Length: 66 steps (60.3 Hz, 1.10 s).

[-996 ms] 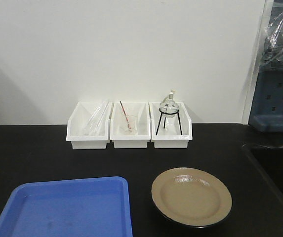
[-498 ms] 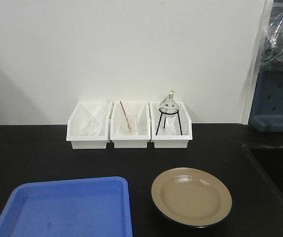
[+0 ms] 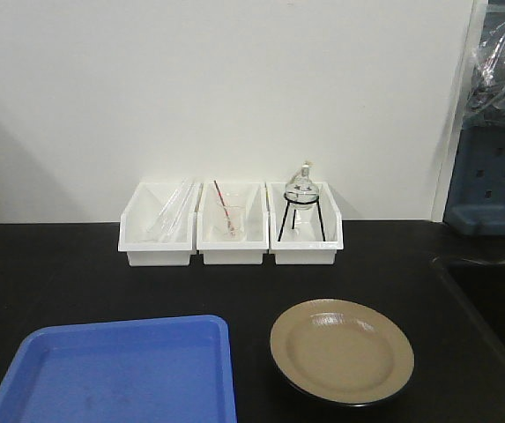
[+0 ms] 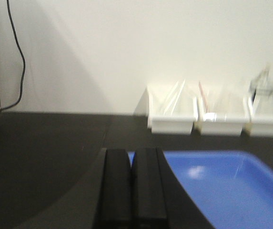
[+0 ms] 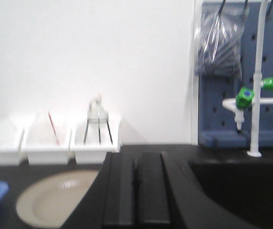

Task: Place disk in tray to left cabinet

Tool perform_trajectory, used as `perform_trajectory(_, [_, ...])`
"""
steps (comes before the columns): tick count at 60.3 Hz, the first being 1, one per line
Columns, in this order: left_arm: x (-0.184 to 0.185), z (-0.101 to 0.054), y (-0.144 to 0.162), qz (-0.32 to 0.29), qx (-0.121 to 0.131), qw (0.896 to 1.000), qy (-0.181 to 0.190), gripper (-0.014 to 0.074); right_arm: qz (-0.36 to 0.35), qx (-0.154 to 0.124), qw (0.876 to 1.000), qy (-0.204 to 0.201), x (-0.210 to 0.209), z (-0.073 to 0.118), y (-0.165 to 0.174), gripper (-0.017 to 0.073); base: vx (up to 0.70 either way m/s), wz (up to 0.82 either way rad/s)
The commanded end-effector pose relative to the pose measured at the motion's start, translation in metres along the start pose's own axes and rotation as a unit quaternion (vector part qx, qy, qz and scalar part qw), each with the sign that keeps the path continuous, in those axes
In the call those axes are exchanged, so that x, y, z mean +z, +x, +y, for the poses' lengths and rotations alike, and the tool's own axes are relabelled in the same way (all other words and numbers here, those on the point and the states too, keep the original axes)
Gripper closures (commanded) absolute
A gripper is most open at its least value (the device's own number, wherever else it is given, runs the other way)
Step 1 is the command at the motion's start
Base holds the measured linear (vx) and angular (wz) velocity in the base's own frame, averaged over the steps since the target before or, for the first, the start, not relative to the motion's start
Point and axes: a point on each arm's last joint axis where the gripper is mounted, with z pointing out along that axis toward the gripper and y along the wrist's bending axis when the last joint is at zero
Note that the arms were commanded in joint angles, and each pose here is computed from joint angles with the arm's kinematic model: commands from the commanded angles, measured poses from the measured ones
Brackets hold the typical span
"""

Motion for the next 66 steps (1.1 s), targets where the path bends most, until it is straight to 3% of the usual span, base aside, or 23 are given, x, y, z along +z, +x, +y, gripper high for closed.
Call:
perform_trajectory(1, [-0.005, -0.002, -0.048, -0.114, -0.023, 0.993, 0.007, 0.0601, -0.103, 0.025, 0.994, 0.002, -0.002, 0.0, -0.043, 0.0561, 0.0, 0.0])
perform_trajectory(9, [-0.01, -0.006, -0.098, -0.143, 0.003, 0.99, 0.009, 0.0601, -0.069, -0.01, 0.998, -0.002, 0.003, 0.003, -0.083, 0.0561, 0.0, 0.0])
perform_trajectory(18, [0.003, -0.009, -0.136, -0.095, 0.046, 0.994, 0.004, 0.0601, 0.026, -0.048, 0.998, -0.005, 0.024, 0.005, -0.104, 0.0559, 0.0, 0.0])
perform_trajectory(25, [0.023, -0.01, -0.135, -0.038, 0.082, 0.996, 0.003, 0.0601, 0.069, -0.062, 0.996, -0.004, 0.045, 0.005, -0.109, 0.0558, 0.0, 0.0])
perform_trajectory(32, [0.041, -0.009, -0.126, 0.008, 0.082, 0.997, 0.004, 0.0601, 0.098, -0.078, 0.992, -0.004, 0.064, 0.005, -0.103, 0.0555, 0.0, 0.0])
perform_trajectory(46, [0.057, -0.008, -0.116, 0.053, 0.076, 0.996, 0.005, 0.0591, 0.171, -0.067, 0.983, -0.006, 0.093, 0.004, -0.08, 0.0526, 0.0, 0.0])
perform_trajectory(52, [0.059, -0.008, -0.114, 0.059, 0.077, 0.995, 0.005, 0.0563, 0.197, -0.045, 0.979, -0.003, 0.102, 0.004, -0.07, 0.0483, 0.0, 0.0])
perform_trajectory(59, [0.058, -0.008, -0.111, 0.076, 0.077, 0.994, 0.006, 0.05, 0.215, -0.017, 0.976, 0.004, 0.107, 0.004, -0.064, 0.0385, 0.0, 0.0])
perform_trajectory(66, [0.057, -0.008, -0.106, 0.105, 0.077, 0.992, 0.008, 0.0392, 0.227, -0.014, 0.974, 0.005, 0.11, 0.003, -0.06, 0.0253, 0.0, 0.0])
